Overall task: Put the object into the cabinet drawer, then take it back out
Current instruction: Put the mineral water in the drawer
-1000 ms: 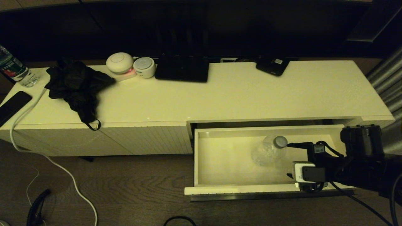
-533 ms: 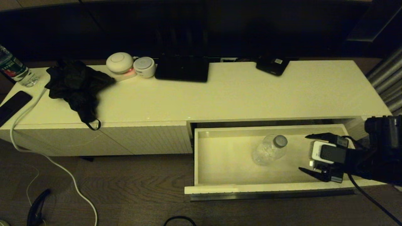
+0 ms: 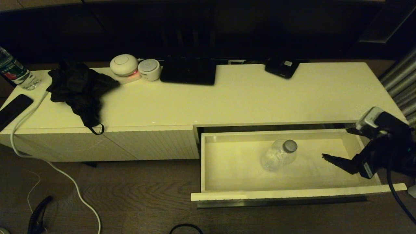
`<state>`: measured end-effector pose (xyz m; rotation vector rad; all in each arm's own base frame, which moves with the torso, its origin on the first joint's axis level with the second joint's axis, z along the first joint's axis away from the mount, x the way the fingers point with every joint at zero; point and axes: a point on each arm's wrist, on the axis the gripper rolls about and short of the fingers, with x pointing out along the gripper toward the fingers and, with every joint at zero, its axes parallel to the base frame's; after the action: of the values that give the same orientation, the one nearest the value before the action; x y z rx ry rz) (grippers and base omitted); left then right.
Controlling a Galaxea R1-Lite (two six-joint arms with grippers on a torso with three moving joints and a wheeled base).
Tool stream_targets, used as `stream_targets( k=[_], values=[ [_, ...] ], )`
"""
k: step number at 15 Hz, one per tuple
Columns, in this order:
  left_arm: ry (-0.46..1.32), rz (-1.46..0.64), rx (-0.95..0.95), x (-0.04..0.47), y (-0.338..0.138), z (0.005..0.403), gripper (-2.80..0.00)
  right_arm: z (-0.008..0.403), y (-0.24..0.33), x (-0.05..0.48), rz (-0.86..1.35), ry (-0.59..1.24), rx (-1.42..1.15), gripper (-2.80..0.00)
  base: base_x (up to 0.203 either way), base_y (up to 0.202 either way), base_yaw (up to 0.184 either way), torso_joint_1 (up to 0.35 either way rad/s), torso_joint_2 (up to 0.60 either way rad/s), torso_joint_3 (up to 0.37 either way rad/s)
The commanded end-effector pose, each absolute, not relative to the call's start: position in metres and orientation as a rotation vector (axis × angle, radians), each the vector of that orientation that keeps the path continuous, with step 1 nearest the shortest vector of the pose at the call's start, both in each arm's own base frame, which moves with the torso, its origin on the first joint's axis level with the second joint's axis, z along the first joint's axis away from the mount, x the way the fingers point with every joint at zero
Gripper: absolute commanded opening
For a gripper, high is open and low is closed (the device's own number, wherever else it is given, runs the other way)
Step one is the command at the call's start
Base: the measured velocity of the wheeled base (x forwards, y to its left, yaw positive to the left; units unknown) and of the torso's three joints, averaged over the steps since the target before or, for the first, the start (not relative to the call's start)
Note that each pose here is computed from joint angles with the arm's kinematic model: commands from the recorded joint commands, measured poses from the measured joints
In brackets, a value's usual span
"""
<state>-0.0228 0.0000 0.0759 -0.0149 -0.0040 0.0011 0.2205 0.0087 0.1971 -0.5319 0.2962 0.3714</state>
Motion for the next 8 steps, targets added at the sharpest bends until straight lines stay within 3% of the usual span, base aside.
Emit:
stream_targets(
  k=[1, 8],
  values=[
    [-0.006, 0.001, -0.015, -0.023, 0.000, 0.076, -2.80, 0.216, 0.017, 0.200, 0.376, 0.277, -0.370, 0.00, 0.000, 0.000, 0.000, 0.000, 0.00, 0.000],
    [-0.005, 0.001, -0.015, -0.023, 0.000, 0.075, -2.80, 0.231, 0.056, 0.232, 0.457, 0.480, 0.037, 0.00, 0.000, 0.000, 0.000, 0.000, 0.00, 0.000]
  ],
)
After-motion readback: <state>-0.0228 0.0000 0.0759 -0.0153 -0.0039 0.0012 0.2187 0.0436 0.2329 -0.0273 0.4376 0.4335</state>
